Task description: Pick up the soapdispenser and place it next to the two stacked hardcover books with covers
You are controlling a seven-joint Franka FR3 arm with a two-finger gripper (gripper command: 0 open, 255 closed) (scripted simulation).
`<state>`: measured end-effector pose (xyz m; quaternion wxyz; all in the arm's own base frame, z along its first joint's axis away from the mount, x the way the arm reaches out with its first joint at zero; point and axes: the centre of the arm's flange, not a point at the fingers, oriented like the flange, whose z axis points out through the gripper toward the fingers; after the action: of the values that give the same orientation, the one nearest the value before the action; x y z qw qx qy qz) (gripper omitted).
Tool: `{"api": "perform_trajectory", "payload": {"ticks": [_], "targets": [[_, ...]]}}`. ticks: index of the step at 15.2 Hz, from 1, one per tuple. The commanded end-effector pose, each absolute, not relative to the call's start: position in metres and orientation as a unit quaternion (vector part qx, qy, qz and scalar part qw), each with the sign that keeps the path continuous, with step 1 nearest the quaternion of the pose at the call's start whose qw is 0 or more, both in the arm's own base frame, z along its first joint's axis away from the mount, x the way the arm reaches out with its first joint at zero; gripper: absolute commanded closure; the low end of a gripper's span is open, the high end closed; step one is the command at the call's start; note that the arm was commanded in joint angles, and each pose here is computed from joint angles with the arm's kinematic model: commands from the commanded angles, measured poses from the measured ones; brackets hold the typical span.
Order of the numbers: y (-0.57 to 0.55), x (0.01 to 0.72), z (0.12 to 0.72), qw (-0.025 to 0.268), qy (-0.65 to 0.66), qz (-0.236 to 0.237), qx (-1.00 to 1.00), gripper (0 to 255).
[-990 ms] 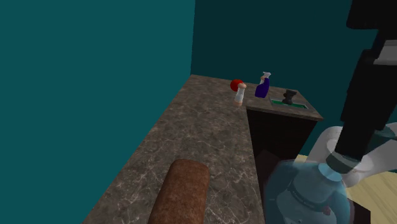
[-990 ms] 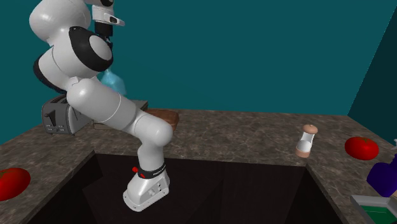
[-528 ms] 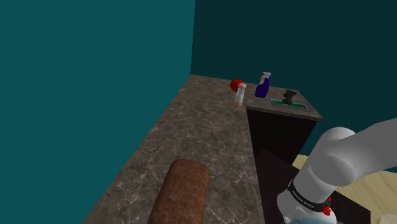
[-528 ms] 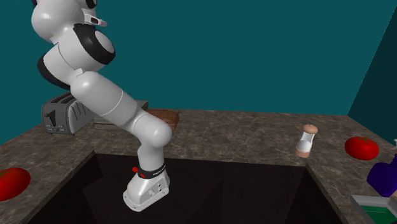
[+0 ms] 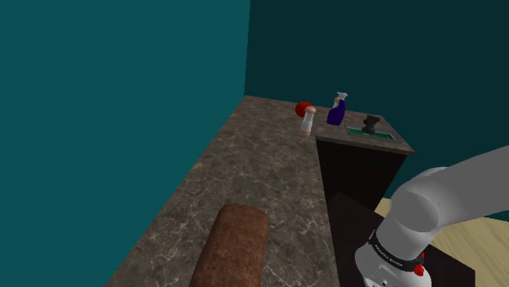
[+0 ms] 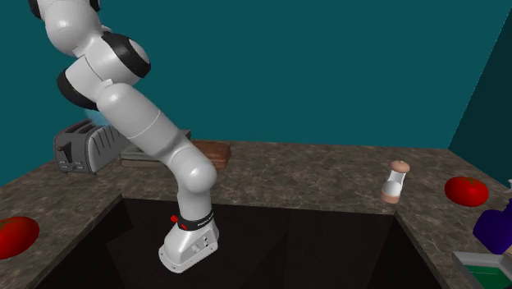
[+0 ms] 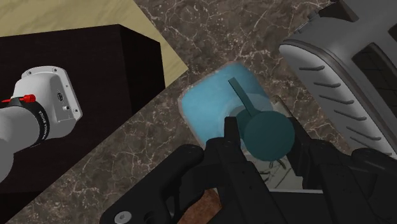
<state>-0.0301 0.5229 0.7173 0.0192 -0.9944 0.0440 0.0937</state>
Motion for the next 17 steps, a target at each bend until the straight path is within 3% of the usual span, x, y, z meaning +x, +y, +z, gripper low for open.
{"api": "perform_trajectory", "payload": {"ticks": [1, 17], "targets": [[0.533, -0.033, 0.715, 0.021, 0.044, 0.095, -0.994, 255], [0.533, -0.033, 0.63, 0.021, 0.044, 0.095, -0.994, 255]]}}
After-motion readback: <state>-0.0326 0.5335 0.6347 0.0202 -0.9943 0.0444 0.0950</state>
